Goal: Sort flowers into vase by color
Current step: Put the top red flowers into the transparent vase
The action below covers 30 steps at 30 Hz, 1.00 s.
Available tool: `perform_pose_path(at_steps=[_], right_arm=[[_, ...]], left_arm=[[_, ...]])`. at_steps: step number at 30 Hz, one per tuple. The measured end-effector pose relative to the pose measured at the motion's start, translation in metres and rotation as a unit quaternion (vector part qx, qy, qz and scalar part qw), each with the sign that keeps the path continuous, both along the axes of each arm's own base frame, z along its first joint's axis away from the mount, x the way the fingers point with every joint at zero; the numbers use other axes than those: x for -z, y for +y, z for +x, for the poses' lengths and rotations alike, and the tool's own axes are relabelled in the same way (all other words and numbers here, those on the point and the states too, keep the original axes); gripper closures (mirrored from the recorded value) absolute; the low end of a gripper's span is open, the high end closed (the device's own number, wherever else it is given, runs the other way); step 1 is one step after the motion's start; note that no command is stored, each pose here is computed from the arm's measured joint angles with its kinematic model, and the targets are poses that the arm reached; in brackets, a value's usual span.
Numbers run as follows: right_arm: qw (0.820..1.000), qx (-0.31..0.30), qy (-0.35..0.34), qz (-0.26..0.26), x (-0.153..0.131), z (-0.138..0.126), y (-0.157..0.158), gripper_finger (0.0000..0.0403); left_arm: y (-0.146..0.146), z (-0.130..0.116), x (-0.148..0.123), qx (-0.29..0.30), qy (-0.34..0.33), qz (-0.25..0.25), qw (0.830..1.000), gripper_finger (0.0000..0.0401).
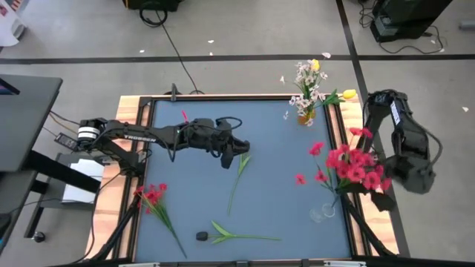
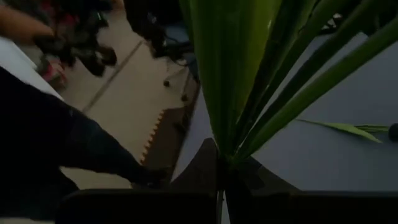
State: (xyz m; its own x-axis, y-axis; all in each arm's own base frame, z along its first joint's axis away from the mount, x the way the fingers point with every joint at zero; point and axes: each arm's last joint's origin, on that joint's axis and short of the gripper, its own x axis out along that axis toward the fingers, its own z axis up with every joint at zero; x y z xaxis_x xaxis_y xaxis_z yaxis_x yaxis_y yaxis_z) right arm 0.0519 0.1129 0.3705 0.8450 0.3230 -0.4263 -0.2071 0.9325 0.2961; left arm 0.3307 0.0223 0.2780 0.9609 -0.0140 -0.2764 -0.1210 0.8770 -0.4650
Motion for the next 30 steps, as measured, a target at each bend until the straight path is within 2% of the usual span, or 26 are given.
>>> perform_pose_path(at_steps=[10,15,24,30], right_arm=[[1.0,0.0,-0.028,-0.003,0.047,-0.008,0.024,0.0389],[0.999,0.012,-0.023,-0.031,0.074,-0.007,0.031,0.0388],[0.999,0.034,0.028,-0.012,0.098,-0.004,0.034,0.0336],[0.997,0.027,0.068,-0.014,0.105,-0.002,0.032,0.0281]], left_arm=[[-0.002,0.002,-0.006,-0.008,-0.03,-0.017,0.999,0.0266],[-0.002,0.003,-0.013,-0.009,-0.067,-0.014,0.998,0.0266],[-0.001,0.003,-0.013,-0.02,-0.071,-0.011,0.997,0.0266],[-0.001,0.003,-0.012,-0.022,-0.064,-0.006,0.998,0.0266]])
